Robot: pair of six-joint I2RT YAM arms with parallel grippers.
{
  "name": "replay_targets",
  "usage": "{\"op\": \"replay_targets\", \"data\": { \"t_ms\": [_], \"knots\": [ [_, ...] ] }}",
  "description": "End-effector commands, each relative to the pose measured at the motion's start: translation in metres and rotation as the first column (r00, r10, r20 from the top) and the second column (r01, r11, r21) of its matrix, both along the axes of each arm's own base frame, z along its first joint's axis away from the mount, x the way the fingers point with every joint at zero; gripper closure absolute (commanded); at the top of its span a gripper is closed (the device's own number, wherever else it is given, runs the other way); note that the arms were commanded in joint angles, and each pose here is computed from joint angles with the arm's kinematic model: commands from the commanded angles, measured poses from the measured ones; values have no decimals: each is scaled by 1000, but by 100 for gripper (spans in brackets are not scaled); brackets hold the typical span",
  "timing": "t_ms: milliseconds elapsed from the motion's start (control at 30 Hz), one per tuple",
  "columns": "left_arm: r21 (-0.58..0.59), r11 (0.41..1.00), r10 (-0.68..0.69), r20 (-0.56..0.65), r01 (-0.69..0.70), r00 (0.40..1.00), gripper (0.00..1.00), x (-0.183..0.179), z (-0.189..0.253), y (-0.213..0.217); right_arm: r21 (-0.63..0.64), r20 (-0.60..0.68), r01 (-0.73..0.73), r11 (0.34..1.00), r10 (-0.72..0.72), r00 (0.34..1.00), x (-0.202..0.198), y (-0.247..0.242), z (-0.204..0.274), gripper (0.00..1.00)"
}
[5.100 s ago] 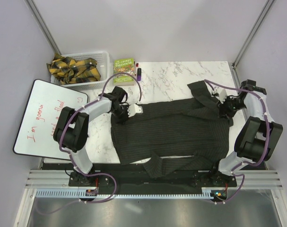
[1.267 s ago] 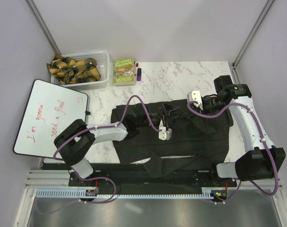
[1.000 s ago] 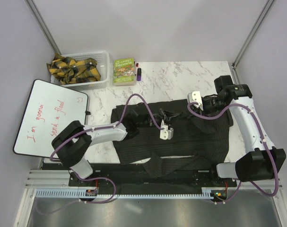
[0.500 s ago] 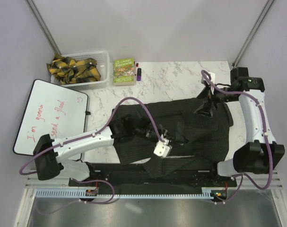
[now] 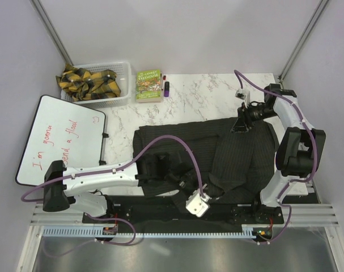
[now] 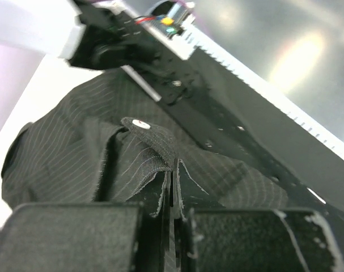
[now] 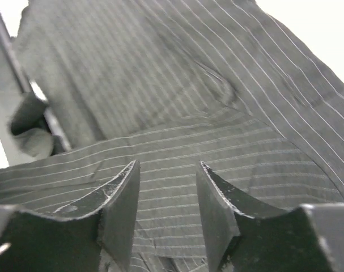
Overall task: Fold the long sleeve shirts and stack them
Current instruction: Fold the shirt
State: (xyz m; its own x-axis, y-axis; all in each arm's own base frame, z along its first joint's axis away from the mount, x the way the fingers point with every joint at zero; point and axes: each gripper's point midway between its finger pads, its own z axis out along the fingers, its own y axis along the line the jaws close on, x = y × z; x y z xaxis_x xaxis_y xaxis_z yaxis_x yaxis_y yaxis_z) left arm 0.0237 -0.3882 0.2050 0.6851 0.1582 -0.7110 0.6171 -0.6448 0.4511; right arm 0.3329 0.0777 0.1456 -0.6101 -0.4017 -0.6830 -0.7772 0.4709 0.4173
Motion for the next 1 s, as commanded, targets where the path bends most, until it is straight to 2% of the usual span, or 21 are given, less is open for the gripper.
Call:
{"op": "replay_targets", "data": {
  "t_ms": [0,133,233,267,333,367,433,467,600,667,767,833,967],
  "knots": [
    [-48,985,166,-53,-168,985,98,27,33,-24,-87,-11,96,992,-97,995,23,-16,-31,50],
    [-57,944,312,-160,-325,936,98,66,50,-35,-93,-40,101,991,-105,994,24,-20,-38,47],
    [-45,868,474,-223,-495,852,98,124,50,-32,-82,-29,122,989,-125,992,31,-30,-27,38],
    [-33,829,535,-247,-559,808,98,153,49,-23,-75,-72,122,990,-128,989,25,-32,-27,35],
    [-10,792,591,-241,-611,770,97,180,34,-14,-70,-59,89,994,-93,994,26,-34,-22,33],
    [-32,744,645,-230,-668,729,96,207,32,-4,-65,-93,77,995,-83,992,20,-33,-24,34],
    [14,703,697,-215,-711,684,97,222,4,13,-62,-107,62,996,-69,992,14,-32,-27,34],
    [21,660,740,-195,-751,644,97,237,-5,24,-62,-110,59,996,-66,992,11,-31,-28,33],
    [117,556,829,-154,-823,538,98,250,-60,62,-75,-145,44,996,-55,988,0,-32,-41,34],
    [152,465,883,-144,-872,446,98,261,-75,82,-86,-162,42,995,-56,985,-3,-33,-46,34],
    [204,367,929,-132,-908,346,98,262,-99,110,-106,-172,38,994,-56,983,-4,-36,-53,35],
    [244,326,944,-133,-913,302,98,256,-115,125,-119,-179,38,992,-59,982,-4,-37,-57,35],
    [228,284,956,-139,-931,258,98,257,-112,137,-151,-191,32,988,-61,980,-4,-41,-65,35]
  ]
}}
